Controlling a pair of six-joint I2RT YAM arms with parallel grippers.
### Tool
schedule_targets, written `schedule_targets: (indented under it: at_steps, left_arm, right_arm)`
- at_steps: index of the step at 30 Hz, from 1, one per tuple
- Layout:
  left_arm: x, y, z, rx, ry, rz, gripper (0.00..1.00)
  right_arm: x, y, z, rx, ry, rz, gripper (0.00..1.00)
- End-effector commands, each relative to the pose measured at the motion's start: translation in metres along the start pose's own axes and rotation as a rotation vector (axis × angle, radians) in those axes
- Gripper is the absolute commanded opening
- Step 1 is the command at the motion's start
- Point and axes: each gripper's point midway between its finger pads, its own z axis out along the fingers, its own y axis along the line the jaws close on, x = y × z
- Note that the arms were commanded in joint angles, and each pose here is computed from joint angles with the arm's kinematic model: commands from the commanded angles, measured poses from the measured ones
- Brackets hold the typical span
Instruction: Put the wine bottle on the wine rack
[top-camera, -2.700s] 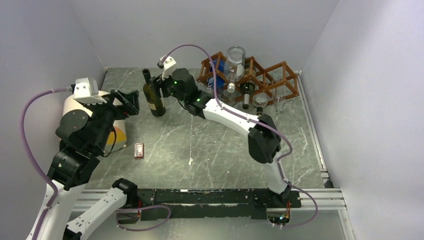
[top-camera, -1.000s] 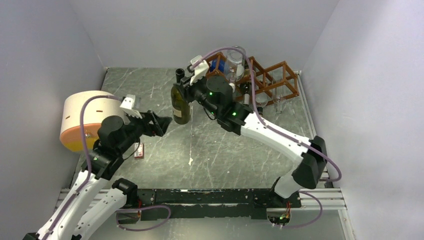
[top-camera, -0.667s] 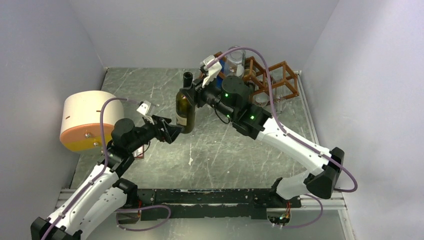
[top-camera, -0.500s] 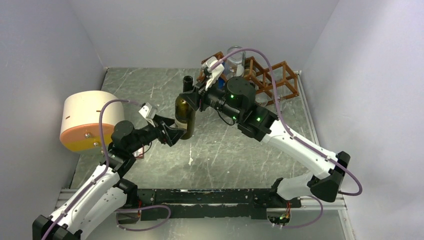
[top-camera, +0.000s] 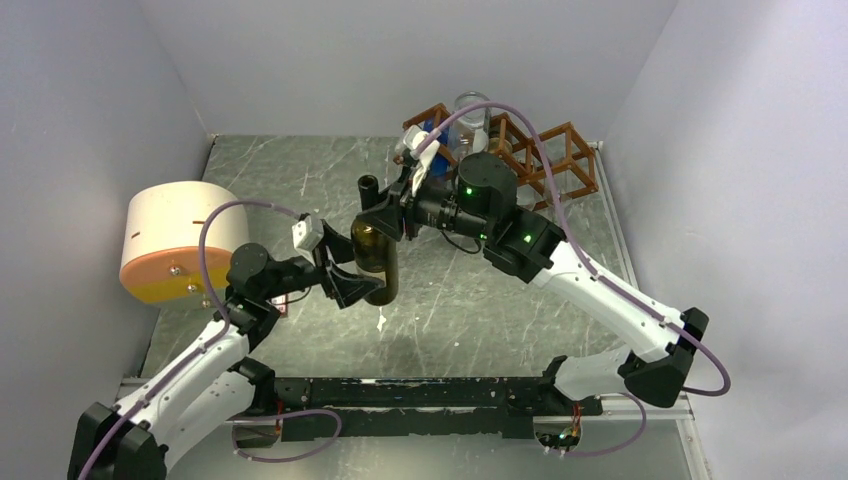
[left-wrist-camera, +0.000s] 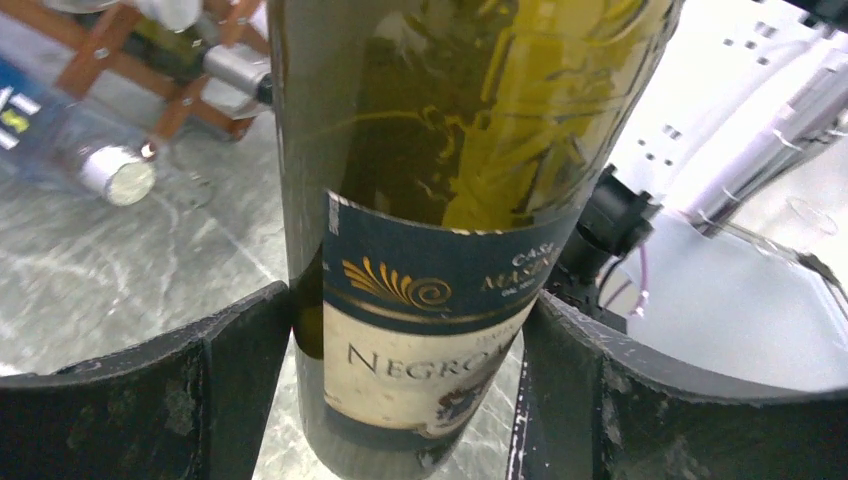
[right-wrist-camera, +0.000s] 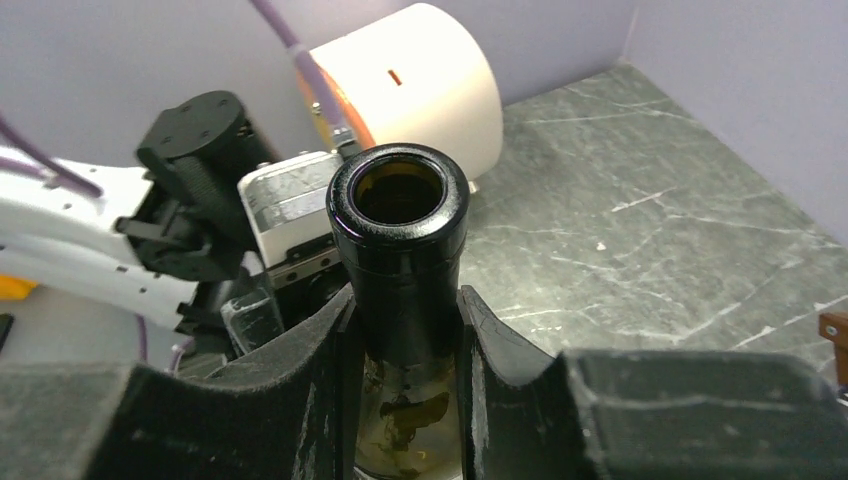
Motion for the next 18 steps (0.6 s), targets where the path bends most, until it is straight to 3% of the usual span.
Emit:
schedule_targets:
  at_steps: [1, 7, 11, 15, 18]
  left_arm:
    - [-0.012, -0.037, 0.002, 0.244, -0.054, 0.117, 0.89]
    - [-0.004, -0.061, 0.007, 0.425, -0.053, 0.11, 0.91]
    - [-0.005, -0.067, 0.008, 0.464, -0.071, 0.135, 0.83]
    - [-0.009, -0.069, 0.01, 0.466, -0.09, 0.187, 0.69]
    - [-0.012, -0.066, 0.015, 0.449, -0.082, 0.225, 0.48]
  right_arm:
    - [-0.065, 0.036, -0.029, -0.142, -0.195, -0.053, 0.0]
    - [-0.068, 0.052, -0.042, -0.22, -0.252, -0.062, 0.0]
    - [-0.069, 0.06, -0.05, -0.257, -0.267, -0.078, 0.0]
    - [-0.07, 0.062, -0.055, -0.259, -0.27, -0.078, 0.0]
    - [-0.07, 0.061, -0.057, -0.25, -0.266, -0.069, 0.0]
